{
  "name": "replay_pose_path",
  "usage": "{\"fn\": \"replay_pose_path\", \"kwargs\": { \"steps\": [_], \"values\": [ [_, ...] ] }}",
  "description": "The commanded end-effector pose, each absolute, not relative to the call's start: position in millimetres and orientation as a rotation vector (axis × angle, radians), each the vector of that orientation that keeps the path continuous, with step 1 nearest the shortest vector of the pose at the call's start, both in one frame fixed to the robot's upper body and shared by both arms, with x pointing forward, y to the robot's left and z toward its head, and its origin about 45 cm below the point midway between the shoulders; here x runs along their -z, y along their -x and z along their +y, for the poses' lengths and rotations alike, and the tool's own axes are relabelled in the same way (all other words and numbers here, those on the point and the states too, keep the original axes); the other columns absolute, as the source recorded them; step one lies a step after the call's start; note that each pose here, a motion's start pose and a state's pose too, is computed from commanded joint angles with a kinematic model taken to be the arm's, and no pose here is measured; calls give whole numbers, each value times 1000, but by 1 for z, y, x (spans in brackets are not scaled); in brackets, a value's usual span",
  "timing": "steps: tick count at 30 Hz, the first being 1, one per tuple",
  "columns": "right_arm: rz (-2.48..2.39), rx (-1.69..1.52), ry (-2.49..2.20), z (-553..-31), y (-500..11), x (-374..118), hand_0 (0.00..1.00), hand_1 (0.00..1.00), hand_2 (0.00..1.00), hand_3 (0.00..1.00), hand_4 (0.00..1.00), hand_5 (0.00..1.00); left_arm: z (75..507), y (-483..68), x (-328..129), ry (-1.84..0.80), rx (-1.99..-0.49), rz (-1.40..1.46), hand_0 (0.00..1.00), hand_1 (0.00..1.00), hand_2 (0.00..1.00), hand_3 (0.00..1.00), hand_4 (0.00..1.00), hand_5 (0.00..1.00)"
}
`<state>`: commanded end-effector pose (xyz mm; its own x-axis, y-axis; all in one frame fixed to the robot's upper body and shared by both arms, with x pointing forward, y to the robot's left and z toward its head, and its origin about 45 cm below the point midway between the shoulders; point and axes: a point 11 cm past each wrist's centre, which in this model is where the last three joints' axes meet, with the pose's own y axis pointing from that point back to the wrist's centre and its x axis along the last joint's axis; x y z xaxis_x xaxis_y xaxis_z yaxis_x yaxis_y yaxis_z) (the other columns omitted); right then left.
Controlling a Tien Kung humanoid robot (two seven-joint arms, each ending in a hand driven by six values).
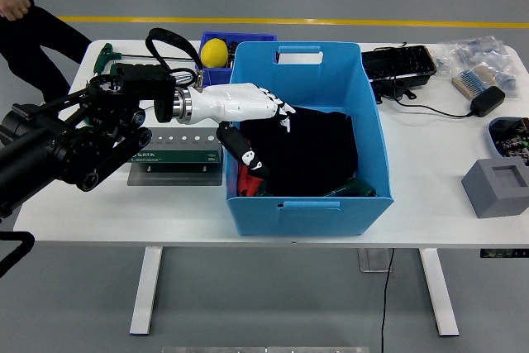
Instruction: Lift tool from toolbox,place it in box,lift tool from toolbox,place it in box
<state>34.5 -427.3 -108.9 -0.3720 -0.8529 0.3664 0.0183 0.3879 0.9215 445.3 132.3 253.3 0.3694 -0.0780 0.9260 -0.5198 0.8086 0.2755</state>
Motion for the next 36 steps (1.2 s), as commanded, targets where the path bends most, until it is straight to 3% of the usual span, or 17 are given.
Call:
{"fn": "replay_pose_path", "kwargs": {
  "steps": [2,3,8,9,14,15,19,26,32,33,36],
  "values": [
    [-1686,1133,-743,-427,-34,109,668,644,734,616,844,713,140,-448,-257,-547,-415,-1109,896,927,992,698,974,539],
    [-1689,1134,-743,-427,-34,109,666,642,731,613,844,715,143,-448,-255,-526,-467,-1053,773,771,829,647,903,513],
    [-1696,1132,-743,-427,-36,109,666,642,731,613,844,715,165,-442,-251,-395,-711,-768,773,771,829,647,903,513],
    [-1699,1132,-743,-427,-36,109,662,642,732,614,843,715,170,-440,-251,-380,-744,-737,638,634,699,596,876,536],
    [-1712,1123,-747,-428,-42,108,662,642,732,614,843,715,196,-421,-254,-315,-897,-654,638,634,699,596,876,536],
    [-1715,1123,-747,-428,-42,108,656,641,730,609,842,717,202,-417,-254,-291,-940,-624,593,589,641,583,861,528],
    [-1741,1127,-742,-428,-45,108,656,641,730,609,842,717,246,-401,-231,-222,-1174,-418,593,589,641,583,861,528],
    [-1751,1112,-767,-429,-55,106,651,635,728,603,841,715,266,-365,-189,-67,-1304,-134,585,587,648,586,886,558],
    [-1762,1119,-772,-427,-58,106,651,633,727,600,840,715,266,-337,-183,174,-1385,42,593,601,656,581,865,528],
    [-1757,1116,-775,-427,-58,107,651,632,727,601,838,713,265,-336,-184,199,-1388,50,645,672,729,613,863,555],
    [-1740,1107,-780,-427,-58,107,651,632,727,601,838,713,263,-337,-188,214,-1376,21,645,672,729,613,863,555]
  ]
}}
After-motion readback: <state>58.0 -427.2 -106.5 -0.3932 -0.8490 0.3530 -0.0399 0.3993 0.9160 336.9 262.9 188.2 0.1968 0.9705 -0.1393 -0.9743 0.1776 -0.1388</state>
